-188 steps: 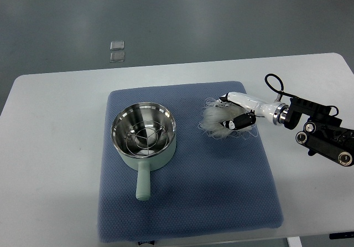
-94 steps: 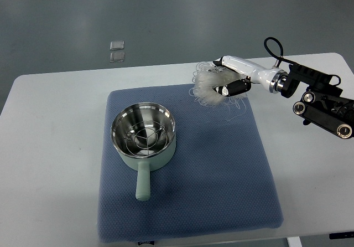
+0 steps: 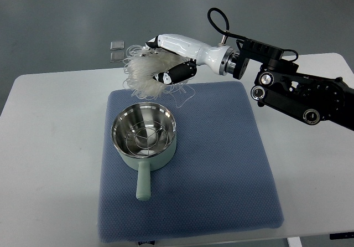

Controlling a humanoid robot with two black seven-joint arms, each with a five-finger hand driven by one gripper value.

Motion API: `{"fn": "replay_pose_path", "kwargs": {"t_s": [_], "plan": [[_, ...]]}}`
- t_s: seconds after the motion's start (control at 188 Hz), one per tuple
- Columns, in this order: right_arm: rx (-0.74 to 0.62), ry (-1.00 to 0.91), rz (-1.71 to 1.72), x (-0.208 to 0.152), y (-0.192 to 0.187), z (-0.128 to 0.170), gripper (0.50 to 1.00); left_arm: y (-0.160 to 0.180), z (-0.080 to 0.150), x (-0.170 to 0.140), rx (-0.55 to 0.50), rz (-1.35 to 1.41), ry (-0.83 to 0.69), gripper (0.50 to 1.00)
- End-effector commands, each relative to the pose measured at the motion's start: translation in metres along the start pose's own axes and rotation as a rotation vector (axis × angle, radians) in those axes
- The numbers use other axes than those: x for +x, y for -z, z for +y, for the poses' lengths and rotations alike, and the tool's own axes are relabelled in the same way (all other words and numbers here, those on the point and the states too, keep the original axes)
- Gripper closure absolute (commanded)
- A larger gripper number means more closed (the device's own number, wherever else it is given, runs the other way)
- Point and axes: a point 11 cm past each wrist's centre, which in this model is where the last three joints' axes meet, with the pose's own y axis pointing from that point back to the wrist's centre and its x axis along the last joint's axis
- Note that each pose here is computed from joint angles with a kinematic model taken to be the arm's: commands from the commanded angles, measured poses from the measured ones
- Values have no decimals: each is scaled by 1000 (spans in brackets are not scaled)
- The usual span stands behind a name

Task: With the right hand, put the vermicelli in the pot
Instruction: 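Lift the vermicelli with the right hand and carry it over the pot, then lower the vermicelli into the steel pot and open the right hand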

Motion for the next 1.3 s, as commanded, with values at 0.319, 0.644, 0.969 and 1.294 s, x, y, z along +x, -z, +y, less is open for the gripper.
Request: {"fn": "replay_pose_path", "kwargs": {"t_s": [0.319,0.644,0.969,1.294], "plan": [[61,166,-73,-81,21,-21,1000,0,0,0,0,-1,1,500],[45,171,-81,-84,17,-23,583,0,0,0,0,1,1,500],[21,153,-89,-78,8,-19,576,0,0,0,0,1,1,500],[-77,43,-316,-55,-27,7,579,0,0,0,0,-1,0,500]]}}
